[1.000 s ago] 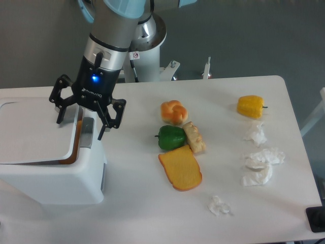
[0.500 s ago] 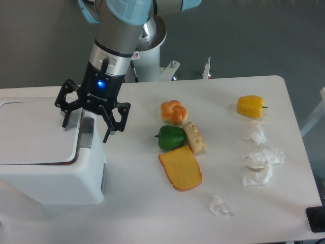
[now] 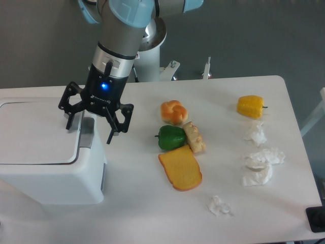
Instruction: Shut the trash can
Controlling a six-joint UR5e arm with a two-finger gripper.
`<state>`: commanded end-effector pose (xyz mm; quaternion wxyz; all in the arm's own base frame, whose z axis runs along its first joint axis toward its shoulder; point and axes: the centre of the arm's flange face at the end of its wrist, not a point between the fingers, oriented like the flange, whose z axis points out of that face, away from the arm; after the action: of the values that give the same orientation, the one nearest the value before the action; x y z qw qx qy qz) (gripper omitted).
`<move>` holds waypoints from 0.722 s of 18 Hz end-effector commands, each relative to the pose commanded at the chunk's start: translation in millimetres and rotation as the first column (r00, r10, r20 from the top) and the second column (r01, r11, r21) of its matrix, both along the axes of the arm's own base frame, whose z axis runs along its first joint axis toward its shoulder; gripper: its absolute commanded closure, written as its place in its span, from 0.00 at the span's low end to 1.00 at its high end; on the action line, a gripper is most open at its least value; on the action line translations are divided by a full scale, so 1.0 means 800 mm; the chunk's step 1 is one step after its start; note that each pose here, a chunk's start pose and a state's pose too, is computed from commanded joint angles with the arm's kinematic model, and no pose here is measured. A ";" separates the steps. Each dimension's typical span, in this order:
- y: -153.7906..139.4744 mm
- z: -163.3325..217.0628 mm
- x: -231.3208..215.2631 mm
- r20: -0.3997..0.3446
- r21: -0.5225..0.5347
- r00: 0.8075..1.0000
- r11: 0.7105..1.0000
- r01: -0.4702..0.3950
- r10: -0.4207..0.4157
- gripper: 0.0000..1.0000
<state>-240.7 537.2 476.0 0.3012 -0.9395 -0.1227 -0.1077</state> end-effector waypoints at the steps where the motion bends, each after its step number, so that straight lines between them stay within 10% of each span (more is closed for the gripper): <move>1: 0.001 -0.001 0.001 0.001 -0.001 1.000 1.000 0.002 -0.002 0.00; 13: 0.004 -0.010 -0.003 0.009 -0.011 1.000 1.000 0.004 -0.004 0.00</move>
<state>-242.7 540.7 468.1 0.2953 -0.9409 -0.1227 -0.1116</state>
